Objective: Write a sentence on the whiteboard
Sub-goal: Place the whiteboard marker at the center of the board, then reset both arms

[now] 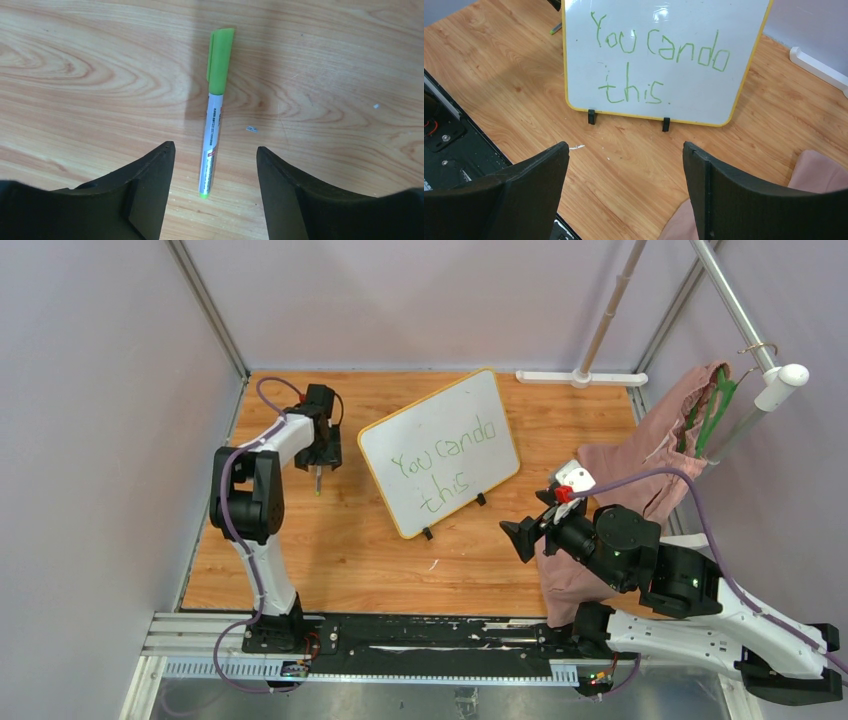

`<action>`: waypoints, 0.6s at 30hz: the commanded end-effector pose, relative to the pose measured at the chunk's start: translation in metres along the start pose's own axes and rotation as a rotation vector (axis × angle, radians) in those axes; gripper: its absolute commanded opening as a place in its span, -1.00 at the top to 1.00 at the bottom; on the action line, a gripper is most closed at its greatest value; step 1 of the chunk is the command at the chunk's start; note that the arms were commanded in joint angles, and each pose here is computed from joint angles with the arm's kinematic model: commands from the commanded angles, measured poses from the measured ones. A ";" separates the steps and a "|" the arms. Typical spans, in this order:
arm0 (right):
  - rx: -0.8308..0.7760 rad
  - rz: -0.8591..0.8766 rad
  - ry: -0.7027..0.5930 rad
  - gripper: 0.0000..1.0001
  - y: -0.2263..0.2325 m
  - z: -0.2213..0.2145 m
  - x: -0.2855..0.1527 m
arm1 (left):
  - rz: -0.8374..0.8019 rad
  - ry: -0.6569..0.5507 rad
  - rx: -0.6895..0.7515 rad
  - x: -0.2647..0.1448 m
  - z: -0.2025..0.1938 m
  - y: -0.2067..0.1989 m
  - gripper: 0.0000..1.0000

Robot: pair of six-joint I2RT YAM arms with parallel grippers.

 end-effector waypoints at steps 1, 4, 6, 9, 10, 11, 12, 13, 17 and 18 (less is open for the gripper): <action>0.024 -0.017 -0.006 -0.73 -0.003 -0.002 -0.001 | -0.002 -0.062 -0.045 -0.019 0.007 0.008 -0.37; 0.026 -0.018 -0.008 -0.73 -0.004 -0.004 -0.001 | 0.013 -0.090 -0.051 -0.025 0.008 0.011 -0.52; 0.024 -0.019 -0.007 -0.73 -0.003 -0.006 0.000 | 0.026 -0.105 -0.059 -0.028 0.008 0.013 -0.62; 0.026 -0.018 -0.004 -0.73 -0.002 -0.007 0.002 | 0.033 -0.123 -0.070 -0.033 0.009 0.015 -0.78; 0.028 -0.018 -0.004 -0.73 -0.002 -0.006 0.002 | 0.034 -0.131 -0.076 -0.035 0.010 0.016 -0.85; 0.030 -0.017 -0.006 -0.72 -0.002 -0.006 0.002 | 0.037 -0.137 -0.081 -0.037 0.010 0.017 -0.93; 0.030 -0.018 -0.006 -0.72 -0.002 -0.006 0.002 | 0.042 -0.147 -0.091 -0.039 0.011 0.018 -0.98; 0.032 -0.018 -0.008 -0.72 -0.002 -0.006 0.002 | 0.052 -0.159 -0.105 -0.042 0.012 0.019 -0.99; 0.045 -0.025 -0.009 -0.72 -0.002 -0.008 0.003 | 0.094 -0.223 -0.160 -0.061 0.017 0.028 -1.00; 0.048 -0.024 -0.007 -0.72 -0.002 -0.009 0.003 | 0.106 -0.245 -0.175 -0.067 0.018 0.031 -1.00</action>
Point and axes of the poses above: each gripper's point midway between its finger pads, its own x axis out along the fingers, its own y axis along the line the jaws close on, z = x × y, the point moved 7 cm from there along -x, back along the fingers, and after that the axes turned 11 degrees about x, right-handed, at the moved point
